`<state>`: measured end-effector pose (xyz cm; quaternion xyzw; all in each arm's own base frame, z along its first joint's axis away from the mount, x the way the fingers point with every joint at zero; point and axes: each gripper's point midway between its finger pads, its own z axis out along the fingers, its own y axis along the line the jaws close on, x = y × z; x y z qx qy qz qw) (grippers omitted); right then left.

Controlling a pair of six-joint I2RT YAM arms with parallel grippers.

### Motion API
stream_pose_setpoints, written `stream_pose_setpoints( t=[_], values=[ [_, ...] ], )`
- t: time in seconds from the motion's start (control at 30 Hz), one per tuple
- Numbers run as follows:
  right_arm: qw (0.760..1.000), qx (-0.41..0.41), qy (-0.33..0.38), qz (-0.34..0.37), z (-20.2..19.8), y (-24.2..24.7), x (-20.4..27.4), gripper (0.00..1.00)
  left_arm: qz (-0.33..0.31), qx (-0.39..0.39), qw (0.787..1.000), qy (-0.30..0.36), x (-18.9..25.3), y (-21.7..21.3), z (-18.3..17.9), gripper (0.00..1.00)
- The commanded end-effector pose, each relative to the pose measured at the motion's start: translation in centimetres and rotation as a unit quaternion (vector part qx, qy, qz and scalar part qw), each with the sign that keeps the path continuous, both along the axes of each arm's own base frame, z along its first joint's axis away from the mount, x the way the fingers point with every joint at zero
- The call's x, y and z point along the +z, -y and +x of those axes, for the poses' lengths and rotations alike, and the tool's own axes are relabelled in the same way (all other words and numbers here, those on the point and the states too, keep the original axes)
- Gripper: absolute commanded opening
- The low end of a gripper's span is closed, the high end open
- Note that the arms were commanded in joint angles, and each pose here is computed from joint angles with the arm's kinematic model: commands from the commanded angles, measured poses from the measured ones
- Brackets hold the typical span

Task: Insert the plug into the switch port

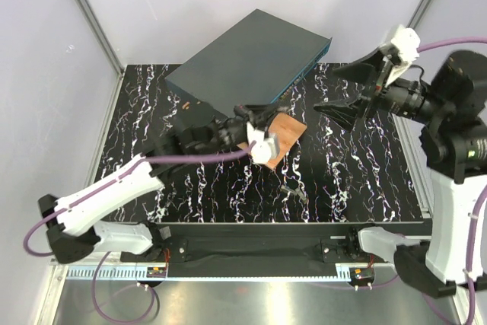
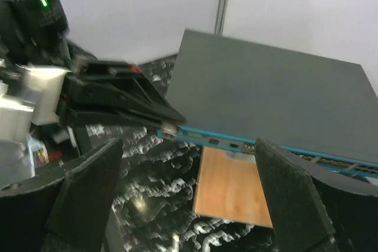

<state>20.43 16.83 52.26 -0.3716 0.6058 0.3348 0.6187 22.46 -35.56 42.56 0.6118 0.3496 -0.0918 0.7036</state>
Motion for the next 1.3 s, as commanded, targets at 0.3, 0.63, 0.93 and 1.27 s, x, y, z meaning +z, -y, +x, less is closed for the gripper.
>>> stream_pose_setpoints(
  t=[0.3, 0.63, 0.93, 1.27],
  values=[
    [0.958, 0.105, -0.153, -0.218, -1.6, -0.5, -12.6, 0.82, 0.148, -0.089, 0.956, 0.235, -0.7, 1.0, -3.2, 0.0],
    [0.956, 0.115, -0.141, -0.228, -3.7, 0.2, -16.3, 0.79, 0.18, 0.017, 0.949, 0.259, -2.0, 1.5, -0.3, 0.0],
    [0.97, 0.07, -0.145, -0.182, -0.7, -1.1, -16.1, 0.7, 0.178, 0.028, 0.943, 0.28, -1.8, 2.3, -0.5, 0.0],
    [0.976, 0.071, -0.113, -0.172, 0.1, -2.4, -14.6, 0.72, 0.176, 0.011, 0.937, 0.302, -2.1, 3.1, -1.6, 0.0]
  ],
)
